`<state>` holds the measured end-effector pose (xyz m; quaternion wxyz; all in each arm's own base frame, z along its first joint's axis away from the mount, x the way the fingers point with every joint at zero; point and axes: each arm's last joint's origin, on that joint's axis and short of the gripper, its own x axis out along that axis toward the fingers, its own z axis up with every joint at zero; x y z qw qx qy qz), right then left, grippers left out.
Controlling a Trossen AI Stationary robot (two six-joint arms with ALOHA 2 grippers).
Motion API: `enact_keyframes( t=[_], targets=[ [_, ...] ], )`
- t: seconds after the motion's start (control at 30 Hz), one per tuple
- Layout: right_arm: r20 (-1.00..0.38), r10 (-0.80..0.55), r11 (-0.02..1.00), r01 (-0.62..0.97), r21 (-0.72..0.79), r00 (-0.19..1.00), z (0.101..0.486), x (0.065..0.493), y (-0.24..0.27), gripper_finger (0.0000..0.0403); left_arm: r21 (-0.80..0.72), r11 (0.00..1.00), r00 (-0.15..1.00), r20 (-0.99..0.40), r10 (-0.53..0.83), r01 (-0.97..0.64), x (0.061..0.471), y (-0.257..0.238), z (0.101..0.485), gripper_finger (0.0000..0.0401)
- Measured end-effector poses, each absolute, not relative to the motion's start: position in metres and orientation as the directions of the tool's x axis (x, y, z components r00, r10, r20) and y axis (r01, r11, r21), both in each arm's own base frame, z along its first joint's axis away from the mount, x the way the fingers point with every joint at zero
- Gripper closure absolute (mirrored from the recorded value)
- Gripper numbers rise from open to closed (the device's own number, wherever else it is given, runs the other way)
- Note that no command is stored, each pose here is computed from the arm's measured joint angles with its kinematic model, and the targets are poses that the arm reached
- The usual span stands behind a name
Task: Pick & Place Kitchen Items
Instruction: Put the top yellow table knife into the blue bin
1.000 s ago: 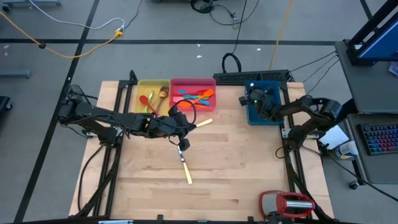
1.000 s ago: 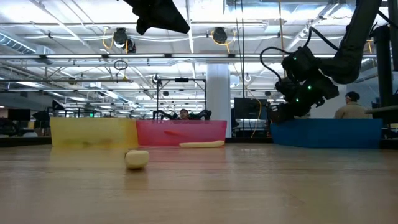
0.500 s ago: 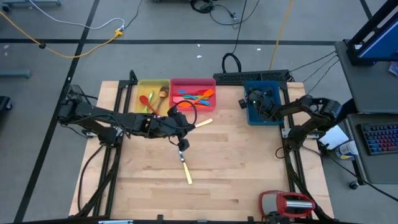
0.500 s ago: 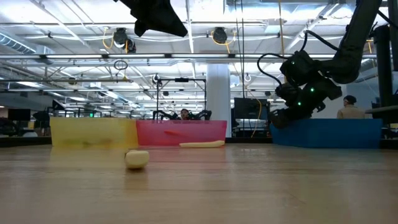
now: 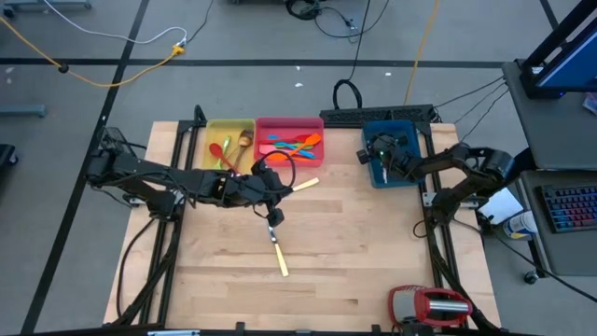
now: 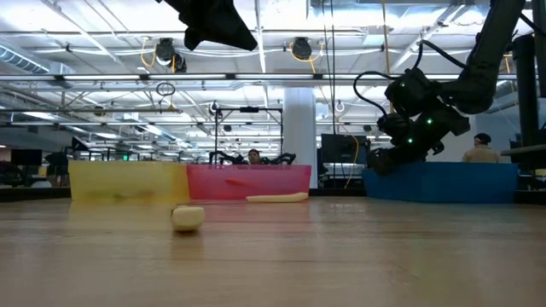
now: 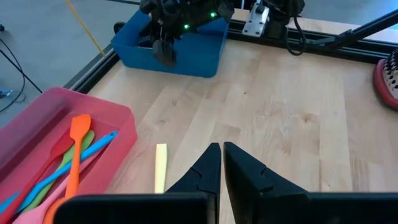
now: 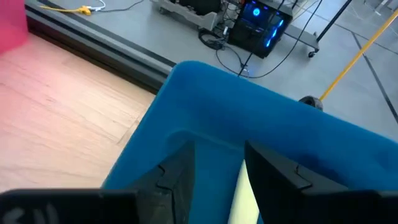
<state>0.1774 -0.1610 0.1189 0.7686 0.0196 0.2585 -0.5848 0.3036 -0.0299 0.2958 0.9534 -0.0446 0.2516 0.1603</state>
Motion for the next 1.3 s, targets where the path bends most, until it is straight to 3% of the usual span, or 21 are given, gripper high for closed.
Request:
enact_keyframes(
  t=[0.3,0.53,0.77,0.97,1.3],
  targets=[
    [-0.335,-0.907,0.350,0.900,-0.260,0.256,0.150,0.179,-0.149,0.0267,-0.022,0.931,0.775,-0.562,0.289,-0.363,0.299,-0.029,0.289,0.0375],
    [-0.278,-0.855,0.500,0.839,-0.217,0.438,0.177,0.189,-0.113,0.0269,-0.030,0.923,0.694,-0.670,0.266,-0.383,0.290,-0.029,0.279,0.0375],
    [-0.256,-0.672,0.739,0.647,-0.188,0.694,0.188,0.206,-0.064,0.0250,-0.070,0.939,0.708,-0.677,0.203,-0.336,0.290,-0.047,0.274,0.0375],
    [-0.286,-0.398,0.915,0.400,-0.054,0.872,0.186,0.216,-0.025,0.0223,-0.119,0.926,0.689,-0.702,0.177,-0.359,0.291,-0.060,0.262,0.0375],
    [-0.306,-0.083,0.984,0.126,0.124,0.949,0.184,0.218,0.022,0.0225,-0.056,0.956,0.694,-0.700,0.169,-0.288,0.292,-0.063,0.260,0.0375]
  ],
)
